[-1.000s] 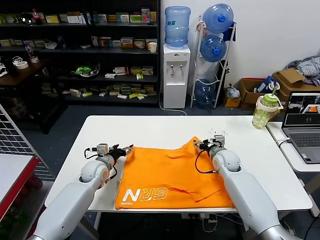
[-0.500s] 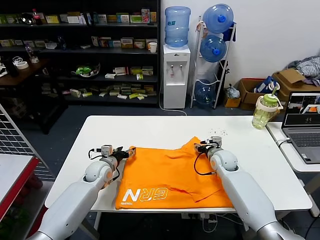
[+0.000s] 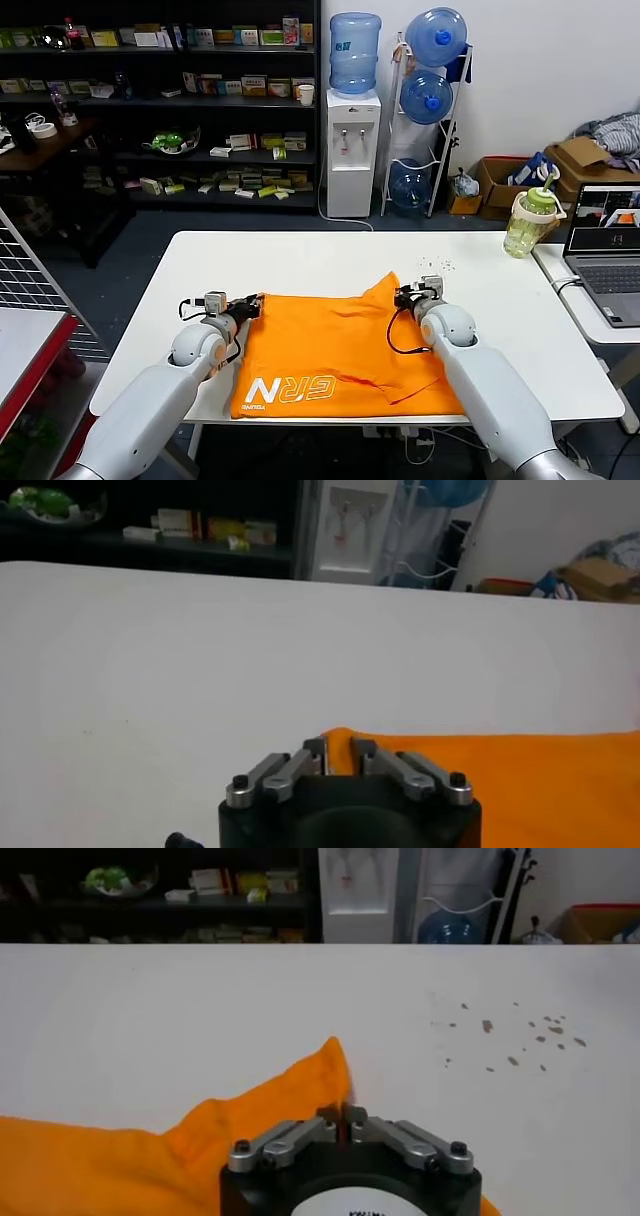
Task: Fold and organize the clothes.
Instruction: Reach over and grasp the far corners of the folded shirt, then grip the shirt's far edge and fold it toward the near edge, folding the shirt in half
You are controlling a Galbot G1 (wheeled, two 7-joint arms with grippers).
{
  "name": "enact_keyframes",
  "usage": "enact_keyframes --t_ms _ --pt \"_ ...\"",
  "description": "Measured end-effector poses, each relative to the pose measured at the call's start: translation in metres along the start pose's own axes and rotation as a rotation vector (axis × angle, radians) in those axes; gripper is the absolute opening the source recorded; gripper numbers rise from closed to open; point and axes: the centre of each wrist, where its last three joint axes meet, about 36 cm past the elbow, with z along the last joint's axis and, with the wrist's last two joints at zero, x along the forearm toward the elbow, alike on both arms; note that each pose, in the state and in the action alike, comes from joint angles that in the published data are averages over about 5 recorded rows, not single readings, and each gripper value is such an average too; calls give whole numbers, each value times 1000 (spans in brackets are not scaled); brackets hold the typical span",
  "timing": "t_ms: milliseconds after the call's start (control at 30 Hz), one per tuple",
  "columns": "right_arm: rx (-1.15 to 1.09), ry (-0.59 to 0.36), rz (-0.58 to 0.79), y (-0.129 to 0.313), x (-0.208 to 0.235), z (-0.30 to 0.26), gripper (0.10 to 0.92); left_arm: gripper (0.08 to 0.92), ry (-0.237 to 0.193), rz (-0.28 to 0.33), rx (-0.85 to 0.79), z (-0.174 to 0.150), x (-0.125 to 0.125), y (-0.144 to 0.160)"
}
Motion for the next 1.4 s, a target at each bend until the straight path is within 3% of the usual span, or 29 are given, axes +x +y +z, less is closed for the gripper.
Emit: enact_keyframes --t_ms 133,233,533,833,1400 --pt "-13 -33 -5 -3 5 0 124 120 -8 4 0 2 3 -2" --pt "-26 -59 -7 -5 11 0 124 90 -19 1 0 1 6 -2" --pt "-61 -104 -10 -18 48 9 124 90 -72 10 2 -5 33 -7" --pt "-62 -110 -13 -30 112 32 124 90 -116 37 -2 4 81 -17" --pt "-35 -80 -30 -23 215 65 130 92 -126 92 -21 50 165 -35"
